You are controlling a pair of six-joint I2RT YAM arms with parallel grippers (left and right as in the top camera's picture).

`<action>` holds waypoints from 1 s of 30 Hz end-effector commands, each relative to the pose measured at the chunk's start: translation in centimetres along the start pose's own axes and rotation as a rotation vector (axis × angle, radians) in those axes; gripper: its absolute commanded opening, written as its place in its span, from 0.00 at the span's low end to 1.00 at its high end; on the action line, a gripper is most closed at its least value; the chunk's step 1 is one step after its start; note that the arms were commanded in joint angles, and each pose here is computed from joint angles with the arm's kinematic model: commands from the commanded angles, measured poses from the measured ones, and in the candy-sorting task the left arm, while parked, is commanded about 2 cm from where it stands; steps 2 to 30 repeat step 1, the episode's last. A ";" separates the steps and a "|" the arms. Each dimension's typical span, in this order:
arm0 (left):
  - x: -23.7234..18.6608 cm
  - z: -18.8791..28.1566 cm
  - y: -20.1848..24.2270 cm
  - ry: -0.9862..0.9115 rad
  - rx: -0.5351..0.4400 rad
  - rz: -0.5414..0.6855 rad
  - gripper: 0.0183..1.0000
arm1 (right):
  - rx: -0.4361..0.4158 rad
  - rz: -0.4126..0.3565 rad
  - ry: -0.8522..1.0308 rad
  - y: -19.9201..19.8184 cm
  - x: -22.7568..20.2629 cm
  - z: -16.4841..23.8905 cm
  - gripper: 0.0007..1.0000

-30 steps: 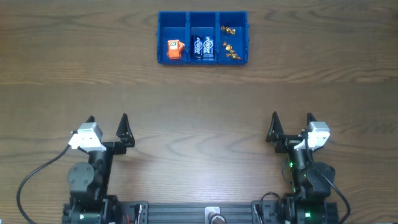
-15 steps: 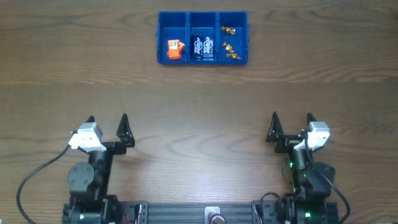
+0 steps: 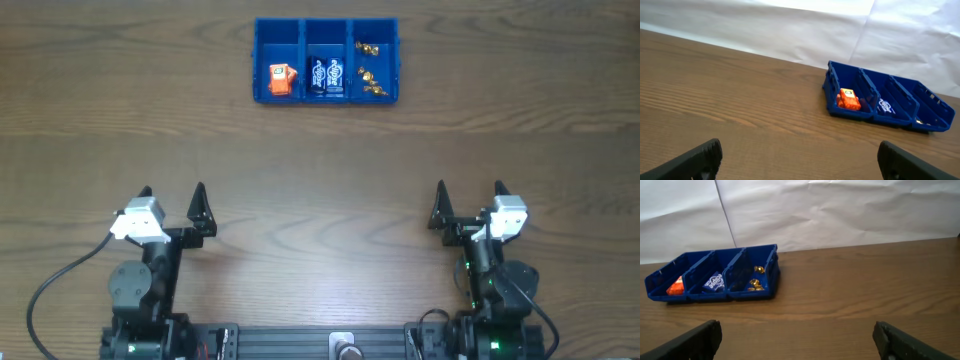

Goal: Sort Candies Into Trays

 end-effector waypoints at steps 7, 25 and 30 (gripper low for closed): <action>-1.4 -0.1 0.2 0.049 -0.002 -0.013 1.00 | 0.005 0.019 0.001 0.1 -0.1 0.0 1.00; -1.4 -0.1 0.2 0.049 -0.002 -0.013 1.00 | 0.005 0.019 0.001 0.1 -0.1 0.0 1.00; -1.4 -0.1 0.2 0.049 -0.002 -0.013 1.00 | 0.005 0.019 0.001 0.1 -0.1 0.0 1.00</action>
Point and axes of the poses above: each gripper's point midway between its finger pads, its own z axis back along the fingers, its own y axis along the line the jaws close on, x = y × z, the point moved 4 cm from there along z, back along the fingers, and after that the axes turned 1 degree about -z, right-handed, at the moved point
